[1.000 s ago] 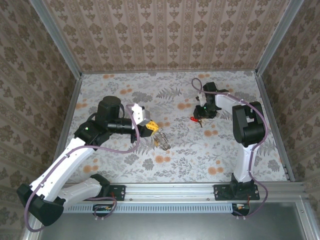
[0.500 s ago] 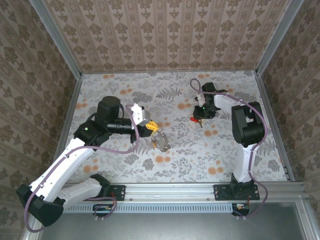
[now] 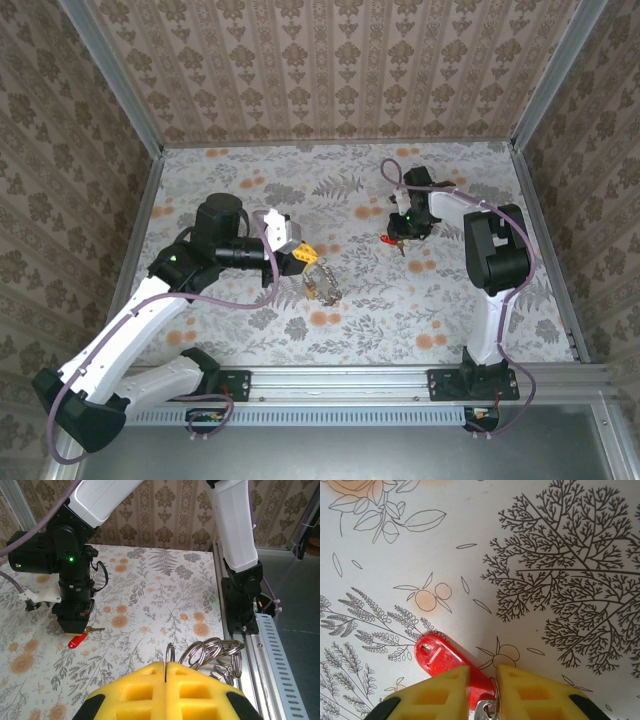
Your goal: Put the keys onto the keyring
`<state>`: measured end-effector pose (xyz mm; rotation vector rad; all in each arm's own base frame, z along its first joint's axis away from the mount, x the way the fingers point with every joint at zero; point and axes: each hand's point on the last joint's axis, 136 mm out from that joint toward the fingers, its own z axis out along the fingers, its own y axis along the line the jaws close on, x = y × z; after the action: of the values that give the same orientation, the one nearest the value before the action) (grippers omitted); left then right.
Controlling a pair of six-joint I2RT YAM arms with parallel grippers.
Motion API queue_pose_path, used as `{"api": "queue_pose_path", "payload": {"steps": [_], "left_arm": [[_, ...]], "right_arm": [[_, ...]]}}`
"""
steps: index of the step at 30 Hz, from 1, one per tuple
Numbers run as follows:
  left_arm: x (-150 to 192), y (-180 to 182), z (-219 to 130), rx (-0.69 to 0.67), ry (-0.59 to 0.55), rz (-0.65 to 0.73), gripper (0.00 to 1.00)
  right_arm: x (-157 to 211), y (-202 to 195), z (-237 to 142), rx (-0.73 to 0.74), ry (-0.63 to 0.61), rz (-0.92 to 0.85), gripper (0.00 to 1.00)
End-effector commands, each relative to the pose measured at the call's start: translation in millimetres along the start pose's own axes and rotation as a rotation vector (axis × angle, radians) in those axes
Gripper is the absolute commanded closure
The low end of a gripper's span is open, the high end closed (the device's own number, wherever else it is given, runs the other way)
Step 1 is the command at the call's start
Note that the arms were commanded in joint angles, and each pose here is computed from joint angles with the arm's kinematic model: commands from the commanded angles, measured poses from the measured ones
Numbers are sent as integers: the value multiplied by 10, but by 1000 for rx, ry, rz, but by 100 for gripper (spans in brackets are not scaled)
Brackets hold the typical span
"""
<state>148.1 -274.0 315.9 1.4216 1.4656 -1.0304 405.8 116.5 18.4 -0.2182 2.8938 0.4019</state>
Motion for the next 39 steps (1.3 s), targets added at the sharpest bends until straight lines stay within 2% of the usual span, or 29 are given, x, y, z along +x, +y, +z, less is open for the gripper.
{"api": "queue_pose_path", "payload": {"steps": [1, 13, 17, 28, 39], "left_arm": [[-75, -67, -35, 8, -24, 28, 100], [-75, -82, -34, 8, -22, 33, 100], [-79, -90, -35, 9, -23, 35, 100], [-81, -114, -37, 7, -17, 44, 100], [-68, -151, -32, 3, -4, 56, 100]], "right_arm": [[122, 39, -41, -3, 29, 15, 76], [161, -16, -99, 31, 21, 21, 77], [174, -32, -139, 44, 15, 19, 74], [182, -54, -201, 54, 0, 28, 74], [209, -47, -178, 33, -1, 43, 80]]}}
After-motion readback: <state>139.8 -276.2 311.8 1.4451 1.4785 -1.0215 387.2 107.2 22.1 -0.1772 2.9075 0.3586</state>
